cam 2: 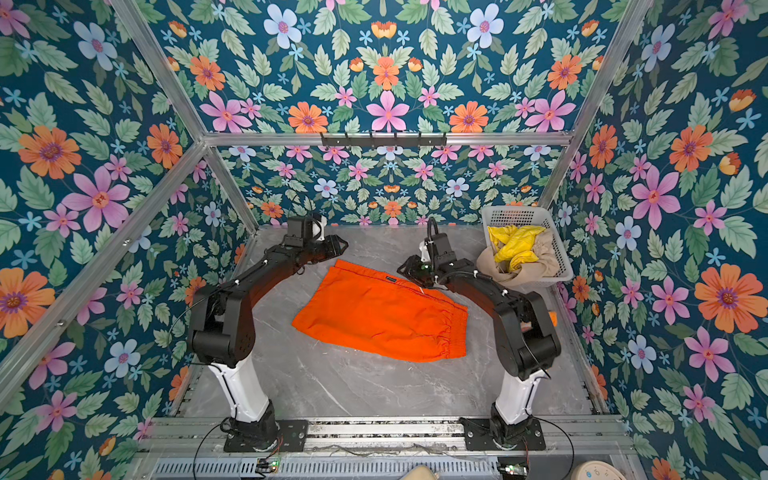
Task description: Fold and stack the shorts
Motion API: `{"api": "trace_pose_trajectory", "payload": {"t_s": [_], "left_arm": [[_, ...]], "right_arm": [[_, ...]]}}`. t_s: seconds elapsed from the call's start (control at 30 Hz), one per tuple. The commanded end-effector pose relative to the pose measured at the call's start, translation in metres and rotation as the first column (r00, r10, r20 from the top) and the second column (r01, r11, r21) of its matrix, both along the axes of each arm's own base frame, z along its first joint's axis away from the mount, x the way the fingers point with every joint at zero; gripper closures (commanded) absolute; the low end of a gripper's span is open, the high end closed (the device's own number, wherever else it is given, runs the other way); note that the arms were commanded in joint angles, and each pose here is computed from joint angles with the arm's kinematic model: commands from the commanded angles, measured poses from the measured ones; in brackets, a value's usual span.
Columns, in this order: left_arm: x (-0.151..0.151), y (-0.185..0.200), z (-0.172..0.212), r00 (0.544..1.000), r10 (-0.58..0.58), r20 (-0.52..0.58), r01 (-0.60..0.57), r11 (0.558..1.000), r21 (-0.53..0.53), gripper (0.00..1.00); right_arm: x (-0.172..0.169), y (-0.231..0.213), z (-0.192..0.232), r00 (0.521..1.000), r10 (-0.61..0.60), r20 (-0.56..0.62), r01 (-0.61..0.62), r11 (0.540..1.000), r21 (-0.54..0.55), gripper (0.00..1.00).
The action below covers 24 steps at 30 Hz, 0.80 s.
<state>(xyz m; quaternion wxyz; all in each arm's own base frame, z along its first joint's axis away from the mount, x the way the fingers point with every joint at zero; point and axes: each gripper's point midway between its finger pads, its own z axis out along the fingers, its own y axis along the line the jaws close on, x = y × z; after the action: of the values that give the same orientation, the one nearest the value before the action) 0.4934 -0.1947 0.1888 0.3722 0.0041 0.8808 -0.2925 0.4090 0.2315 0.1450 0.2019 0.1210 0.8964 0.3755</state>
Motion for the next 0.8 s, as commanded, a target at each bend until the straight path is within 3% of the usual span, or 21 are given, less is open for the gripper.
{"api": "trace_pose_trajectory", "payload": {"t_s": [0.0, 0.1, 0.23, 0.33, 0.43, 0.57, 0.67, 0.77], "left_arm": [[-0.034, -0.031, 0.018, 0.984, -0.162, 0.078, 0.156, 0.985, 0.075, 0.43], [-0.08, -0.083, 0.031, 0.914, -0.368, 0.171, 0.347, 0.927, 0.139, 0.43], [-0.144, -0.158, 0.029, 0.733, -0.627, 0.263, 0.564, 0.777, 0.278, 0.42], [-0.183, -0.208, 0.014, 0.597, -0.755, 0.27, 0.664, 0.655, 0.362, 0.41], [-0.218, -0.251, -0.006, 0.468, -0.848, 0.248, 0.735, 0.529, 0.424, 0.39], [-0.258, -0.295, -0.031, 0.317, -0.923, 0.217, 0.797, 0.383, 0.467, 0.37], [-0.281, -0.317, -0.046, 0.24, -0.948, 0.209, 0.832, 0.312, 0.459, 0.37], [-0.299, -0.332, -0.063, 0.182, -0.965, 0.19, 0.85, 0.251, 0.463, 0.37]], "right_arm": [[-0.036, -0.031, 0.001, 0.999, -0.025, -0.035, 0.024, 1.0, -0.017, 0.52], [-0.071, -0.07, -0.006, 0.993, -0.089, -0.074, 0.086, 0.995, -0.043, 0.52], [-0.111, -0.119, -0.019, 0.97, -0.19, -0.152, 0.195, 0.981, 0.016, 0.52], [-0.132, -0.154, -0.026, 0.936, -0.289, -0.199, 0.306, 0.95, 0.063, 0.52], [-0.148, -0.182, -0.03, 0.905, -0.363, -0.22, 0.387, 0.918, 0.079, 0.52], [-0.157, -0.205, -0.034, 0.871, -0.422, -0.25, 0.472, 0.861, 0.191, 0.52], [-0.16, -0.216, -0.038, 0.849, -0.456, -0.267, 0.515, 0.829, 0.22, 0.52], [-0.16, -0.217, -0.041, 0.845, -0.462, -0.269, 0.521, 0.826, 0.217, 0.52]]}}
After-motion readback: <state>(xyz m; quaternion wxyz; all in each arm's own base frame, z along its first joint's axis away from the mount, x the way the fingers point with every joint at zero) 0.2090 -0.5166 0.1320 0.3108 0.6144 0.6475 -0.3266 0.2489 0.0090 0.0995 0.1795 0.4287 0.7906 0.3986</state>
